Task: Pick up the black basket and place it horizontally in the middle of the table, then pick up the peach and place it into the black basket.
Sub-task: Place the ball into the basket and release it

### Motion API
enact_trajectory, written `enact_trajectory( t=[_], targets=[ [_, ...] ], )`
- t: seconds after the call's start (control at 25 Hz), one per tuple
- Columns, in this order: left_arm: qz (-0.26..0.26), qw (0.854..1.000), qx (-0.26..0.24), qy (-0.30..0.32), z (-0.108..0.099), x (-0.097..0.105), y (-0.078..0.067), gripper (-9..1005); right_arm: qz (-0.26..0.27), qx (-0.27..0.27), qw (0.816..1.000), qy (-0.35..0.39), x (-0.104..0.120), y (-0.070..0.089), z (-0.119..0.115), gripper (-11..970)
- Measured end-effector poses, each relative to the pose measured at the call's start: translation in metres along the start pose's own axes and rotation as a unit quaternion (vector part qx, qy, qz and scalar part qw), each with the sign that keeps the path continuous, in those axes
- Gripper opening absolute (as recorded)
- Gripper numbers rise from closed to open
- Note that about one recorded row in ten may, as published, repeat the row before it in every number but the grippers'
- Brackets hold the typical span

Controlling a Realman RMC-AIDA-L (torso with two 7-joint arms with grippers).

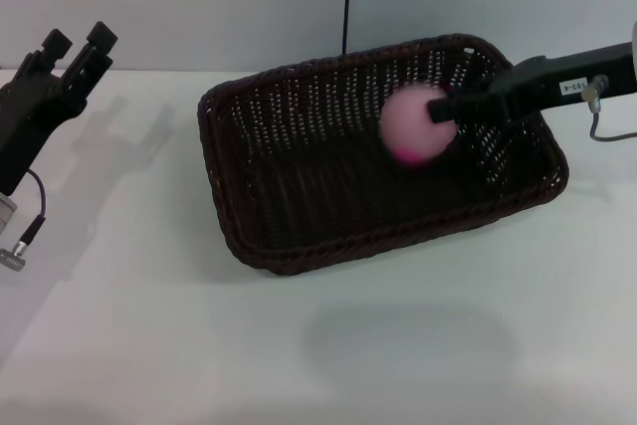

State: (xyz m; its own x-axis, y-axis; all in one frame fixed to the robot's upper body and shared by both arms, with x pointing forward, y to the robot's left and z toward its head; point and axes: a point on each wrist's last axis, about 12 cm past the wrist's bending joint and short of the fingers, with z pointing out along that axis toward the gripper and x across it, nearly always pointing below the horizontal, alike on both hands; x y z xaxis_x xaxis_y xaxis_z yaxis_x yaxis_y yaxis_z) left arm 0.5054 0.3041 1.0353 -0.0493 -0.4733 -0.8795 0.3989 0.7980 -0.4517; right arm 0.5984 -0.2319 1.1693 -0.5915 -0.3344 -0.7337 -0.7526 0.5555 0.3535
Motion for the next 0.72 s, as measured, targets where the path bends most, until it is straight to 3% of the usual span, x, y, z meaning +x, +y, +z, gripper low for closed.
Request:
enact_trajectory(
  t=[0.36, 0.56, 0.64, 0.68, 0.72],
  targets=[
    [0.0, 1.0, 0.0, -0.001, -0.001, -0.001, 0.0, 785, 0.008, 0.002, 1.0, -0.019, 0.002, -0.001, -0.007, 509],
    [0.0, 1.0, 0.0, -0.005, -0.005, -0.001, 0.001, 784, 0.021, -0.005, 0.995, -0.098, 0.014, -0.01, -0.022, 509],
    [0.0, 1.0, -0.001, -0.007, -0.008, -0.001, 0.001, 784, 0.023, -0.012, 0.985, -0.169, 0.027, -0.017, -0.031, 509],
    [0.0, 1.0, -0.002, -0.009, -0.011, -0.002, 0.001, 784, 0.024, -0.011, 0.97, -0.241, 0.046, -0.023, -0.036, 509],
    [0.0, 1.0, -0.002, -0.009, -0.011, -0.002, 0.001, 784, 0.024, -0.011, 0.97, -0.241, 0.046, -0.023, -0.036, 509]
  ],
)
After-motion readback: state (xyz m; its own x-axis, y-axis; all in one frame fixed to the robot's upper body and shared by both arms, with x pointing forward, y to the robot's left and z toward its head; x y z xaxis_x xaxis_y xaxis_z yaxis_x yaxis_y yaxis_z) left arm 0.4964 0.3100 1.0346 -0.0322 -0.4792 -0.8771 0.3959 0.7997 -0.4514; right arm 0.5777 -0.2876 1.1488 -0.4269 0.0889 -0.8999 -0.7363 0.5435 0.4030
